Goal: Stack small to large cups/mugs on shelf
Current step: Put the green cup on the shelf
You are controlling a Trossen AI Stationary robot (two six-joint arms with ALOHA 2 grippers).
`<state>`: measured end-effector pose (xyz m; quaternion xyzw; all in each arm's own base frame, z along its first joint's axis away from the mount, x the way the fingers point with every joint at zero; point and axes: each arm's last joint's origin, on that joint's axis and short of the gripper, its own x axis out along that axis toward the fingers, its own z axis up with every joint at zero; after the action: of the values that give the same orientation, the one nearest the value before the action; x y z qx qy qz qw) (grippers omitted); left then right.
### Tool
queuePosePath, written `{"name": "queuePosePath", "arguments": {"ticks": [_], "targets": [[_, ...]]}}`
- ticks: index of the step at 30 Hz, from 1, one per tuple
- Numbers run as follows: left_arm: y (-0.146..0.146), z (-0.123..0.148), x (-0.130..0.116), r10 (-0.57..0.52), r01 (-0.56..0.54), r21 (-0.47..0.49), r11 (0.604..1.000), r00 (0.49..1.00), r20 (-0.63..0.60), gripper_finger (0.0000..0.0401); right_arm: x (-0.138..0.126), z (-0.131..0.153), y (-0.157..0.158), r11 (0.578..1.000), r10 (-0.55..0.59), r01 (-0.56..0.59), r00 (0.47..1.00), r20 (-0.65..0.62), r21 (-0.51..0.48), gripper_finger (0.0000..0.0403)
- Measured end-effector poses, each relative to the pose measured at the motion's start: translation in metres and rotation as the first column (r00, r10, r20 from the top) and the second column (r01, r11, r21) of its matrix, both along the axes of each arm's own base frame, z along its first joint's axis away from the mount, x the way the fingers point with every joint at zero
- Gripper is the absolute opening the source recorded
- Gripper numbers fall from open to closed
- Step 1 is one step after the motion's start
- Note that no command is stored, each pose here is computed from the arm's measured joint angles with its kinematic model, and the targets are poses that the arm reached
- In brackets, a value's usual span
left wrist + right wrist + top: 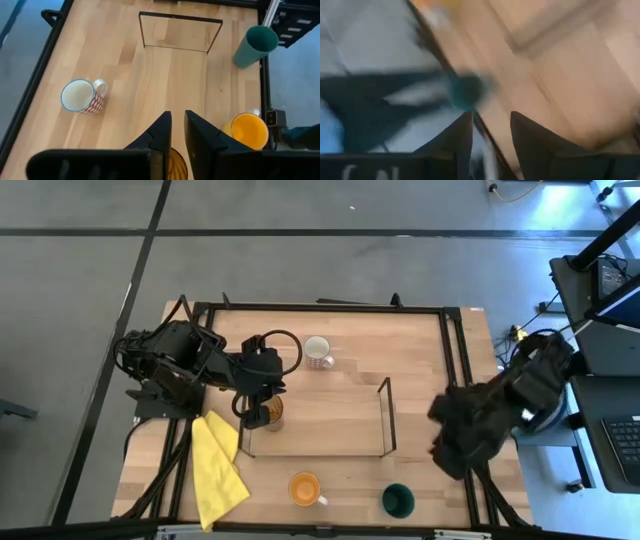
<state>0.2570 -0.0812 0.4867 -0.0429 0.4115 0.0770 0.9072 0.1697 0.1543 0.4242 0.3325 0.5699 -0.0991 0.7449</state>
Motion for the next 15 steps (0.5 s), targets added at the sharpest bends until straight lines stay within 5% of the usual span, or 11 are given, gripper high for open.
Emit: {"name": "queuePosePath", "arguments": {"ticks": [4, 9, 15], "targets": [[-0.001, 0.0, 0.0, -0.004, 0.004, 0.002, 1.0, 1.0, -0.001, 0.0047, 0.009, -0.057, 0.026, 0.999, -0.024, 0.011, 0.968, -0.25, -0.053, 0.0124], [0.0, 0.0, 0.0, -0.003, 0.003, 0.002, 1.0, 1.0, -0.001, 0.0047, 0.03, -0.106, 0.052, 0.995, -0.083, 0.077, 0.989, -0.119, -0.058, 0.0122], [0.0, 0.0, 0.0, -0.027, 0.027, 0.024, 0.999, 1.0, -0.004, 0.0047, 0.048, -0.154, 0.062, 0.984, -0.174, 0.167, 0.976, -0.128, -0.066, 0.0138]]}}
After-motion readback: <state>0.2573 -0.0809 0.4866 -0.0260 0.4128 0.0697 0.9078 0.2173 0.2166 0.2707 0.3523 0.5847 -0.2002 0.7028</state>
